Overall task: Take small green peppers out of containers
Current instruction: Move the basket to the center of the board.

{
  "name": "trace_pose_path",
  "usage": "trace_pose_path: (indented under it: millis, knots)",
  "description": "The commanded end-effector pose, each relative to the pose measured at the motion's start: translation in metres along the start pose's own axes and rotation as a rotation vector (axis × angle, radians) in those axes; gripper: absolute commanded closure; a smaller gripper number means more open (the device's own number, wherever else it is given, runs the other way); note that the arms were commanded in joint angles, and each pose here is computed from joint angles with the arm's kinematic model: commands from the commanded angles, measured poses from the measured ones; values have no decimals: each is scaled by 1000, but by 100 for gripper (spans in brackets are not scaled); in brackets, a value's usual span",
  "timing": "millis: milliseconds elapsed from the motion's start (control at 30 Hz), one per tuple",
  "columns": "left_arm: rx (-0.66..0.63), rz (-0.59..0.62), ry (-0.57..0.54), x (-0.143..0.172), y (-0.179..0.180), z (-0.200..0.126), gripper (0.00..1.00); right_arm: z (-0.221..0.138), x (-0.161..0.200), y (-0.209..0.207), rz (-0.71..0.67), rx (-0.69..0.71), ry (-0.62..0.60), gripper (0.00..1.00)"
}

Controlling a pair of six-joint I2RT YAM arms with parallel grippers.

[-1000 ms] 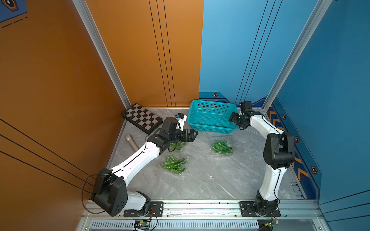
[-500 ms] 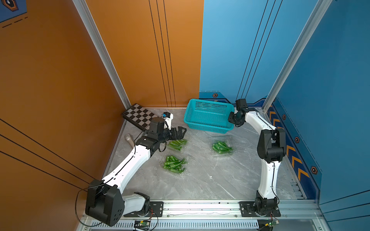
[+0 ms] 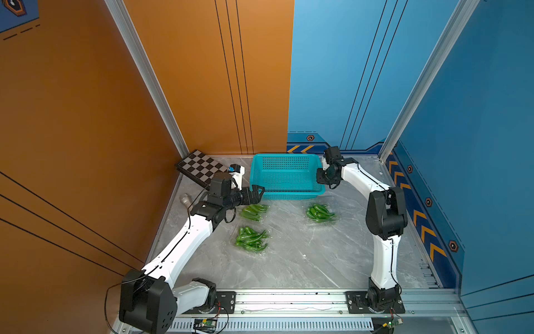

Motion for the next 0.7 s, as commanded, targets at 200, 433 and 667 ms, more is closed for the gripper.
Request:
trace_pose_path:
  millis: [200,433,667]
  knots:
    - [2,-15,19,10,2,-13,1,-20,30,38,-104,-17,60,96]
    - [1,-12,15,12,4,-18,1,-21,30,39,-93,11,41,89]
    - [-12,-29,39,14,7,-13,1,-25,13,32,-78,-4,-11,49]
Point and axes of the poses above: each gripper's point midway between its finger pads, its own z axis out along the fingers, its own y axis along the line the jaws close on, x = y × z, the point moved 3 cm from there along -z, back along the fingers, and after that the axes turned 5 degrees about -z, right-handed, at the moved point
